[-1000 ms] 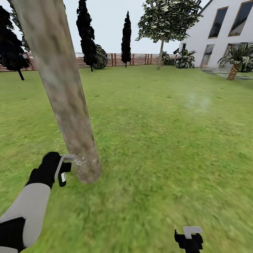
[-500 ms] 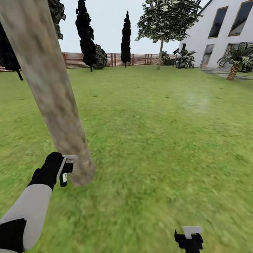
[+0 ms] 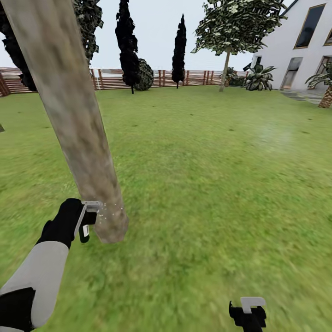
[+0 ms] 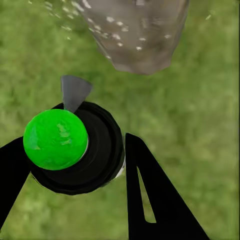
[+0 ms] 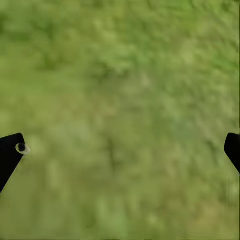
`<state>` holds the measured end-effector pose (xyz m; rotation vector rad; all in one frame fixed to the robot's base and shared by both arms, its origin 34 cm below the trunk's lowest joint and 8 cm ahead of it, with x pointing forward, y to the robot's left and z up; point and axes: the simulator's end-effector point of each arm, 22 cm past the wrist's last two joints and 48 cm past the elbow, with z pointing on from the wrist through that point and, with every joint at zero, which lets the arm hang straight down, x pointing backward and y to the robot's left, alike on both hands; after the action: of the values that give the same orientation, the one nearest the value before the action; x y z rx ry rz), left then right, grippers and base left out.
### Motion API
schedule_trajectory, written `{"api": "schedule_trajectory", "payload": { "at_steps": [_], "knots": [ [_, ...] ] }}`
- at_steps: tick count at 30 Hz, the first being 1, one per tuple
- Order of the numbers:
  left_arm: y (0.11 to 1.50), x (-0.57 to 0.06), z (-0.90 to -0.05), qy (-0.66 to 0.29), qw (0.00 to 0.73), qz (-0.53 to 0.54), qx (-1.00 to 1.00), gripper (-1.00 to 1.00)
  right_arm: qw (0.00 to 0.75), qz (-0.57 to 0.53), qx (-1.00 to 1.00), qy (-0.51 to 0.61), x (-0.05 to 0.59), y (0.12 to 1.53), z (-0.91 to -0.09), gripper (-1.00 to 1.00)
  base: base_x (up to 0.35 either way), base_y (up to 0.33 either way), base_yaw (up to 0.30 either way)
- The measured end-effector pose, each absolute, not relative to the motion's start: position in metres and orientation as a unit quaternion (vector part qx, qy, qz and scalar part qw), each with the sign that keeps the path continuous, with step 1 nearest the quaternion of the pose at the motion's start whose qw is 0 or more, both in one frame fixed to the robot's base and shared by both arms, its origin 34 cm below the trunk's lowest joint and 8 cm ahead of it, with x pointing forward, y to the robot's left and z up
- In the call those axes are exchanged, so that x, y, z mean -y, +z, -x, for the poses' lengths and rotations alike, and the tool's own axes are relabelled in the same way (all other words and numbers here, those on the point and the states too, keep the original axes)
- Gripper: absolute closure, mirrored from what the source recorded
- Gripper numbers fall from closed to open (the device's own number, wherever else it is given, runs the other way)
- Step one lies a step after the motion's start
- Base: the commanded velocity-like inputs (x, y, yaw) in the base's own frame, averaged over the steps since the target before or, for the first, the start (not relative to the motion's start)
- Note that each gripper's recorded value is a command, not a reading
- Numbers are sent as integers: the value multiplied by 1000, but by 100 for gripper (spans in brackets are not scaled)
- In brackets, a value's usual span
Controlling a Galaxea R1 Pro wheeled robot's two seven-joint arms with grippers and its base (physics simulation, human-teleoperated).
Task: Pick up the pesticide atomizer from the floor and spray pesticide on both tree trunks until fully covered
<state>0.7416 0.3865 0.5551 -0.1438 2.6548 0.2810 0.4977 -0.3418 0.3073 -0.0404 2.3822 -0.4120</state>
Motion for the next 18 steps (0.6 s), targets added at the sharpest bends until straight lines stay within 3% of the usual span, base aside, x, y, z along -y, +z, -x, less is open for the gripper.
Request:
{"api": "schedule_trajectory", "payload": {
  "at_steps": [5, 18],
  "knots": [
    [557, -388, -743, 103, 234, 54, -965, 100, 354, 15, -921, -160, 342, 307, -498, -100, 63, -52, 1],
    [556, -385, -743, 101, 235, 53, -965, 100, 354, 15, -921, -160, 342, 307, -498, -100, 47, -260, 0]
  ]
}}
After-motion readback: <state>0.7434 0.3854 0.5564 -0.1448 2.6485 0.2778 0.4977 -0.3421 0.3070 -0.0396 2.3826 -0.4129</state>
